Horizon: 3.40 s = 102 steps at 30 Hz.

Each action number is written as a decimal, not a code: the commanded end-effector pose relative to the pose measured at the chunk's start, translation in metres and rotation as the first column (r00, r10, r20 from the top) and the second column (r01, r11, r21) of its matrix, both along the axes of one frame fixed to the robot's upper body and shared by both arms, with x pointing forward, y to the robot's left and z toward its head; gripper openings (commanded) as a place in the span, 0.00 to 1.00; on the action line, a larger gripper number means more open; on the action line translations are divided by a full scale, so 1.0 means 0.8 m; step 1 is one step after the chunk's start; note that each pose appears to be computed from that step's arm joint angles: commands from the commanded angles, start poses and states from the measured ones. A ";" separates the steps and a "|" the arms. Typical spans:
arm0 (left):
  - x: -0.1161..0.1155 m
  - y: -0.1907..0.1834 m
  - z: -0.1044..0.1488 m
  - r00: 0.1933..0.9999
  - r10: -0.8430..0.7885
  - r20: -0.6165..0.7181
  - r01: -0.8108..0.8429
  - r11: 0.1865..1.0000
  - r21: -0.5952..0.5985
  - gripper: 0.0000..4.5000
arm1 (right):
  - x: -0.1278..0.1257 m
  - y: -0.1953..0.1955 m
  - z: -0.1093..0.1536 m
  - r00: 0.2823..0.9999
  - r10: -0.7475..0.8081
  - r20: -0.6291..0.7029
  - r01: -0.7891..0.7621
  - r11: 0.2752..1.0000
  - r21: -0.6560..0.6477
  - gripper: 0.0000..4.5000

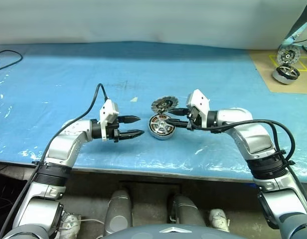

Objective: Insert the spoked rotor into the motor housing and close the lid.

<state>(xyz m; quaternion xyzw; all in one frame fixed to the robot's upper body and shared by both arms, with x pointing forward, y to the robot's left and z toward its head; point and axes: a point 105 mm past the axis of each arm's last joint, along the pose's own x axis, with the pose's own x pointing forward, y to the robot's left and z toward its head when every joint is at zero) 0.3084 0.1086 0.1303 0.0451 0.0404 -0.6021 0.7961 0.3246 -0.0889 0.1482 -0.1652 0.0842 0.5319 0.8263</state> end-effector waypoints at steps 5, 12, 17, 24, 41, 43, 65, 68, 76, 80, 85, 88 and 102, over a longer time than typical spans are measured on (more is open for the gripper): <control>0.003 -0.002 0.011 0.999 -0.002 0.050 0.003 1.000 -0.022 0.68 | 0.018 0.020 -0.010 0.997 -0.066 -0.027 0.067 0.995 0.073 0.01; 0.001 0.001 0.007 0.999 -0.004 0.044 0.004 1.000 -0.016 0.68 | 0.025 0.035 -0.038 0.995 -0.065 -0.081 0.068 0.997 0.044 0.01; 0.001 0.002 0.008 0.999 0.007 0.048 -0.006 1.000 -0.014 0.68 | 0.029 0.014 -0.114 0.990 -0.120 -0.076 0.100 0.969 -0.225 0.01; 0.009 0.008 0.017 0.997 0.050 0.056 -0.047 0.998 -0.043 0.68 | 0.022 0.017 -0.096 0.988 -0.100 -0.119 0.088 0.991 -0.105 0.01; 0.114 0.011 0.052 0.963 0.243 -0.119 -0.268 0.914 -0.304 0.59 | -0.014 -0.038 0.001 0.984 -0.138 -0.115 0.152 0.981 0.124 0.00; 0.130 0.005 0.052 0.955 0.264 -0.136 -0.294 0.904 -0.310 0.47 | -0.015 -0.051 0.000 0.976 -0.184 -0.118 0.197 0.974 0.111 0.00; 0.105 -0.125 0.045 0.980 -0.161 -0.117 0.156 0.987 -0.044 0.00 | -0.055 -0.093 -0.001 0.928 -0.351 -0.127 0.361 0.930 0.068 0.00; 0.099 -0.125 0.048 0.971 -0.213 -0.106 0.212 0.977 -0.023 0.00 | -0.057 -0.094 -0.003 0.923 -0.363 -0.129 0.373 0.925 0.065 0.00; 0.067 -0.121 -0.005 0.919 -0.381 -0.101 0.394 0.900 0.186 0.00 | -0.053 -0.105 0.003 0.908 -0.403 -0.117 0.413 0.908 0.073 0.00; 0.062 -0.123 -0.020 0.917 -0.386 -0.102 0.399 0.891 0.216 0.00 | -0.048 -0.111 0.007 0.899 -0.425 -0.105 0.434 0.898 0.074 0.00; 0.058 -0.117 -0.027 0.910 -0.403 -0.100 0.415 0.879 0.234 0.00 | -0.044 -0.105 0.011 0.904 -0.416 -0.098 0.424 0.902 0.083 0.00; 0.062 -0.113 -0.004 0.911 -0.409 -0.058 0.413 0.897 0.156 0.00 | -0.047 -0.089 0.013 0.925 -0.367 -0.095 0.375 0.922 0.091 0.00; -0.005 -0.009 0.054 0.929 -0.371 0.009 0.371 0.928 0.022 0.00 | -0.035 -0.017 0.016 0.992 -0.119 -0.029 0.121 0.988 0.092 0.79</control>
